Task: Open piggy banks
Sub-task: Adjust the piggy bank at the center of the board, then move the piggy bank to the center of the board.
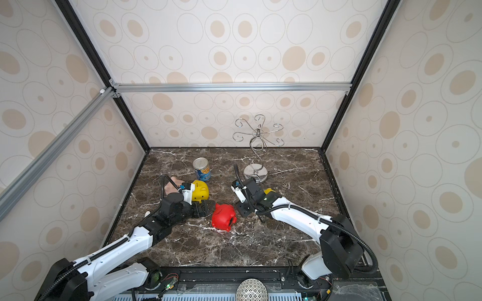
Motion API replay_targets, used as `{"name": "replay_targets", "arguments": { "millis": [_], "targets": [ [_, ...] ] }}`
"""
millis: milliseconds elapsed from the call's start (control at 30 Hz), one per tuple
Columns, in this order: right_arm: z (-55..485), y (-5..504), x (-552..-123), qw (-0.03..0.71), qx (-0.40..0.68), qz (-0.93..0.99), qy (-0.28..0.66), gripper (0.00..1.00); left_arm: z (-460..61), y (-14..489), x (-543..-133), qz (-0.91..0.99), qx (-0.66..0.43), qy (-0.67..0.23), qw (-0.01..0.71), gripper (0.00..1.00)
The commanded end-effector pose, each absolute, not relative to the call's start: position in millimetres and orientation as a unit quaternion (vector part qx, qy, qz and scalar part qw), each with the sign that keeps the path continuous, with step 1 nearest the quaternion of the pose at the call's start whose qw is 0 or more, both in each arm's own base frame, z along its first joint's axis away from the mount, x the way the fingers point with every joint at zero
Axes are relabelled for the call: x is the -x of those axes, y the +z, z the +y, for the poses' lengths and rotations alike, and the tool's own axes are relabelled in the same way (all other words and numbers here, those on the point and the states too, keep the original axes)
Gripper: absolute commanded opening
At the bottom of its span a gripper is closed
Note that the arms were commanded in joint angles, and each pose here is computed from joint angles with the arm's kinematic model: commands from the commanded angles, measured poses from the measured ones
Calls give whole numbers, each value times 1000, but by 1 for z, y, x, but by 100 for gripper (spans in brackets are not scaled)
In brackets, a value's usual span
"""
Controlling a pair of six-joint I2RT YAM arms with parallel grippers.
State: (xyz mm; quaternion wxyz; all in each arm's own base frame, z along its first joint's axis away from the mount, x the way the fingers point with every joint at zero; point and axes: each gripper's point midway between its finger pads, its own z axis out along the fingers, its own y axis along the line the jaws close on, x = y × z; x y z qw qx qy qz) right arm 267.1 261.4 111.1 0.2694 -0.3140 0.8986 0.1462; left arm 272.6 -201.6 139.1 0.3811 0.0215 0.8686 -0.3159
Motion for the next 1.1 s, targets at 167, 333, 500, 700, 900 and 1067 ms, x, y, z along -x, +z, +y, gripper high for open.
{"name": "replay_targets", "arguments": {
  "millis": [167, 333, 500, 700, 900, 1067],
  "targets": [
    [269, 84, -225, 196, 303, 906, 221, 51, -224, 150, -270, 851, 10, -369, 373, 100],
    [284, 76, -218, 190, 300, 898, 258, 51, -235, 143, -269, 836, 35, -407, 367, 100],
    [293, 73, -220, 189, 298, 896, 270, 51, -253, 130, -269, 847, 39, -404, 342, 100],
    [298, 68, -229, 196, 289, 897, 270, 51, -254, 124, -277, 853, 41, -384, 351, 100],
    [302, 65, -238, 211, 278, 898, 269, 49, -260, 124, -292, 856, 22, -361, 369, 100],
    [305, 60, -242, 215, 268, 898, 274, 49, -273, 137, -313, 854, -13, -339, 394, 100]
  ]
}}
